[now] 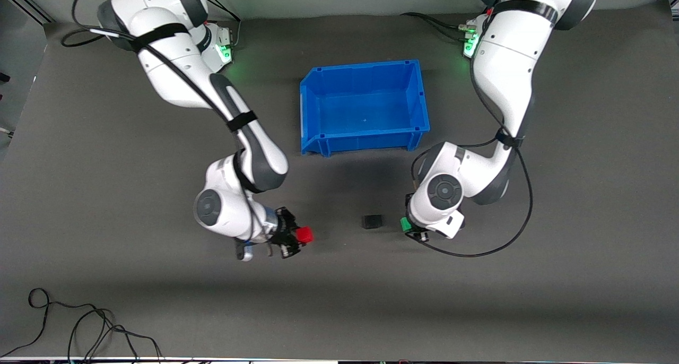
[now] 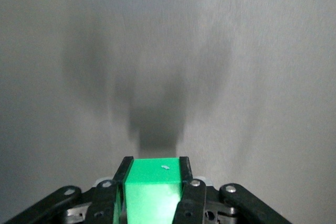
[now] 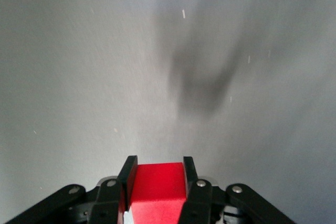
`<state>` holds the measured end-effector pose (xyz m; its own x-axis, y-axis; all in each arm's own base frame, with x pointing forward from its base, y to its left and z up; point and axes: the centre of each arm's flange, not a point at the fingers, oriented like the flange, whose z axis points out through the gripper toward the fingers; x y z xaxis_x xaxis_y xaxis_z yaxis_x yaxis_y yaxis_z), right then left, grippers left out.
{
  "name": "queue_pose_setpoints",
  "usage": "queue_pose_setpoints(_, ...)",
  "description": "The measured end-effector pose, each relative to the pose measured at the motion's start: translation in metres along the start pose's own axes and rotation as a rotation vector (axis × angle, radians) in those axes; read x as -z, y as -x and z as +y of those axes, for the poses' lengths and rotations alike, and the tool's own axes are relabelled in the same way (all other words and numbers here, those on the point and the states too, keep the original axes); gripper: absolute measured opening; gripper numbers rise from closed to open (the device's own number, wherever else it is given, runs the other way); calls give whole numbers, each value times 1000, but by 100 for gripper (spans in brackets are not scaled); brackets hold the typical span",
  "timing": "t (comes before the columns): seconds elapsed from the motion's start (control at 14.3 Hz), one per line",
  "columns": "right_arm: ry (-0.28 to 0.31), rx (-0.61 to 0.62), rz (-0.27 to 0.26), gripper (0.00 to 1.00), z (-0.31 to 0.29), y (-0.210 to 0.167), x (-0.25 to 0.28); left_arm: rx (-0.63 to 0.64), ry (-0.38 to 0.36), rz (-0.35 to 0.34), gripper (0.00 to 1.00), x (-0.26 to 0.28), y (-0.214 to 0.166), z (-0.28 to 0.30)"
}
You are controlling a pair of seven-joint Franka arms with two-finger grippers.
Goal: Attach green and red cubes to black cube
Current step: 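Carry the red cube with the right gripper while the left gripper carries green toward black, then press the red and green cubes against the black cube with both grippers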
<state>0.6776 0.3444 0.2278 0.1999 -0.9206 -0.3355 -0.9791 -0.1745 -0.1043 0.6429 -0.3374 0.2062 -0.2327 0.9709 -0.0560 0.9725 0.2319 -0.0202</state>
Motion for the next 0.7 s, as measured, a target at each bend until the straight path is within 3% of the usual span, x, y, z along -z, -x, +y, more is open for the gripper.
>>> queue_pose_setpoints(0.21, -25, -53, 16, 40, 13, 35, -32, 10, 14, -17, 39, -21, 22, -2)
queue_pose_setpoints(0.42, -32, -85, 75, 40, 29, 59, -66, -10, 15, -19, 39, -28, 40, -14)
queue_pose_setpoints(0.7, -32, -103, 92, 40, 38, 83, -83, -30, 9, -13, 39, -29, 51, -25)
